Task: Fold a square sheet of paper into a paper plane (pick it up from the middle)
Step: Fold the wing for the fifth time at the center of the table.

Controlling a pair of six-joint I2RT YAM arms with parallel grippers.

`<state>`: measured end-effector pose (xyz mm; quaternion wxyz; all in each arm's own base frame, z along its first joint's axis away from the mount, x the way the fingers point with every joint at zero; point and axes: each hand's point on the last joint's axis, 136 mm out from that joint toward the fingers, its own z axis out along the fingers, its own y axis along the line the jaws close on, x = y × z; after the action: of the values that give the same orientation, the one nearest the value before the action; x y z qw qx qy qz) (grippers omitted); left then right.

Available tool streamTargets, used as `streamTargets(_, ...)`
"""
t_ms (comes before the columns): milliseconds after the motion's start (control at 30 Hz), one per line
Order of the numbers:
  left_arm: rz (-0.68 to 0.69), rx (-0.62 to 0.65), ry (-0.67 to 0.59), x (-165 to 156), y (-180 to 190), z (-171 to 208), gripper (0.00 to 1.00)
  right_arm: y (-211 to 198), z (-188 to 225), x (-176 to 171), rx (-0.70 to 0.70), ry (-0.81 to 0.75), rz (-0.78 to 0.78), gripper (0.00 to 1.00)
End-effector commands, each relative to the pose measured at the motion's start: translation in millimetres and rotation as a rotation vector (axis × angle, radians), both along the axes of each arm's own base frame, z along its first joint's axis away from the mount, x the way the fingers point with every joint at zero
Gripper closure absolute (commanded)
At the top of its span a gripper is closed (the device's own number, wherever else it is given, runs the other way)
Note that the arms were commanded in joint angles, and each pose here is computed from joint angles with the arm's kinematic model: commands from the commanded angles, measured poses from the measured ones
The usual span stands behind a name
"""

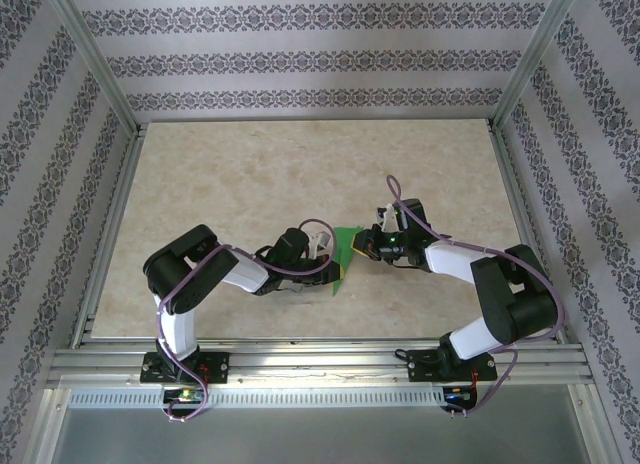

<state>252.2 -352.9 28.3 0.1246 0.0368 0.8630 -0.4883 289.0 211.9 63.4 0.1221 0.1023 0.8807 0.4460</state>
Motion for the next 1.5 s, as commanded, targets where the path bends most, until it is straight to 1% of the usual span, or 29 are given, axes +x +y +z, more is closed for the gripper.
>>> streamTargets(0,0.049,-0.052,0.008,8,2,3,1.00,12,5,-1,0.052,-0.022,0.037,0.89)
streamTargets(233,0.084,-0.122,0.025,8,2,6,1.00,16,-1,1,0.071,-0.017,0.047,0.89)
streamTargets(533,0.153,-0.167,0.055,9,13,6,1.00,18,1,0,0.089,-0.035,0.059,0.89)
streamTargets(700,0.211,-0.151,0.083,10,23,1,1.00,22,3,-1,0.107,-0.036,0.087,0.89)
streamTargets(867,0.213,-0.145,0.100,10,24,-1,1.00,29,5,-1,0.117,-0.041,0.118,0.89)
streamTargets(1267,0.298,-0.165,0.139,10,40,-12,1.00,46,-4,3,0.135,-0.022,0.177,0.89)
streamTargets(1467,0.302,-0.162,0.157,10,41,-14,1.00,51,-1,7,0.141,-0.024,0.187,0.88)
